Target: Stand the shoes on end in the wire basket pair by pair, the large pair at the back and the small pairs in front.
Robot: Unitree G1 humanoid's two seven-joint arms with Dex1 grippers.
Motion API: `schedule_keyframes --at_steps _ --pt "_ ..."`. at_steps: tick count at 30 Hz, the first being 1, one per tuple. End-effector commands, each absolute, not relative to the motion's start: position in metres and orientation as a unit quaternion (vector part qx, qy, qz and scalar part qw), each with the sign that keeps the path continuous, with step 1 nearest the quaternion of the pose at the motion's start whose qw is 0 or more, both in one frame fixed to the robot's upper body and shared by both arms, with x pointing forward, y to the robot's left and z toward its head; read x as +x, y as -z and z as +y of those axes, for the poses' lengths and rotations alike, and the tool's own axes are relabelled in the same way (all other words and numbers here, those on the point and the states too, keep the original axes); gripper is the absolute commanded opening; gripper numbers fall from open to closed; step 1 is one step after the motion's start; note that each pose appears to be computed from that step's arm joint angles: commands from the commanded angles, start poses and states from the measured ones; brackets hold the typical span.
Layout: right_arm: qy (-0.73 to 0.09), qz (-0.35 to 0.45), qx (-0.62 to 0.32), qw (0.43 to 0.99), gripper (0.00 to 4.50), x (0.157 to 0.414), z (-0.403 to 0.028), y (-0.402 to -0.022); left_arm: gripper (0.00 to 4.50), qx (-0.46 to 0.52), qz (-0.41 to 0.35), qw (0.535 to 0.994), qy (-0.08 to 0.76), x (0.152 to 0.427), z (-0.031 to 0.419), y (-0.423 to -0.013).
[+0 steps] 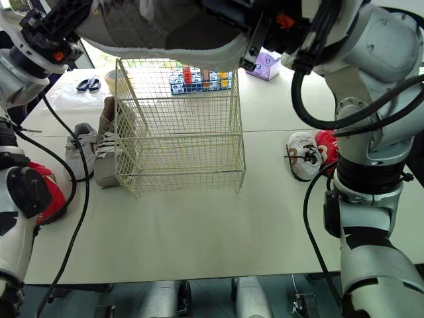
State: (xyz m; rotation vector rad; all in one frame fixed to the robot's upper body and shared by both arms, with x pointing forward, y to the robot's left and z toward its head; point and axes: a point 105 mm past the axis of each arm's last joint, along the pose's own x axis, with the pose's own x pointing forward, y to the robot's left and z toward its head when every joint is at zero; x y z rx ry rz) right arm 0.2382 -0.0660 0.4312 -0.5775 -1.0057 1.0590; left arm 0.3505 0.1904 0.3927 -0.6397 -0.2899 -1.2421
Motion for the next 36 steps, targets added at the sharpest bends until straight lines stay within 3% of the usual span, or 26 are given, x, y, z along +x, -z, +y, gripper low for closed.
schedule_keyframes --at_steps 1,4,6,8,9,11,15,19,24,36 --pt "-0.449 -0.459 -0.213 0.737 1.06 0.239 -0.08 -0.445 0.71 -0.285 -0.177 0.744 0.578 0.336 0.191 -0.407" --pt "-0.397 -0.442 -0.056 0.802 2.06 0.263 -0.123 -0.458 0.71 -0.332 -0.227 0.741 0.537 0.336 0.2 -0.408" --pt "-0.33 -0.444 0.059 0.831 3.06 0.281 -0.165 -0.46 0.71 -0.361 -0.26 0.733 0.514 0.329 0.206 -0.409" --pt "-0.262 -0.464 0.215 0.819 4.22 0.288 -0.209 -0.459 0.71 -0.39 -0.289 0.723 0.492 0.321 0.207 -0.407" --pt "-0.245 -0.463 0.287 0.802 4.47 0.292 -0.223 -0.451 0.71 -0.403 -0.3 0.718 0.482 0.316 0.204 -0.405" --pt "-0.242 -0.444 0.367 0.781 4.47 0.299 -0.228 -0.433 0.71 -0.425 -0.318 0.706 0.469 0.307 0.198 -0.403" --pt "-0.308 -0.364 0.439 0.762 4.47 0.311 -0.192 -0.394 0.71 -0.486 -0.348 0.677 0.43 0.298 0.194 -0.4" --pt "-0.38 -0.3 0.395 0.781 4.47 0.308 -0.138 -0.371 0.71 -0.513 -0.349 0.672 0.403 0.299 0.189 -0.396" --pt "-0.477 -0.274 0.336 0.765 4.47 0.292 -0.073 -0.369 0.71 -0.537 -0.326 0.666 0.404 0.299 0.172 -0.387" --pt "-0.519 -0.285 0.315 0.741 4.47 0.294 -0.053 -0.373 0.71 -0.534 -0.28 0.679 0.42 0.303 0.154 -0.371"
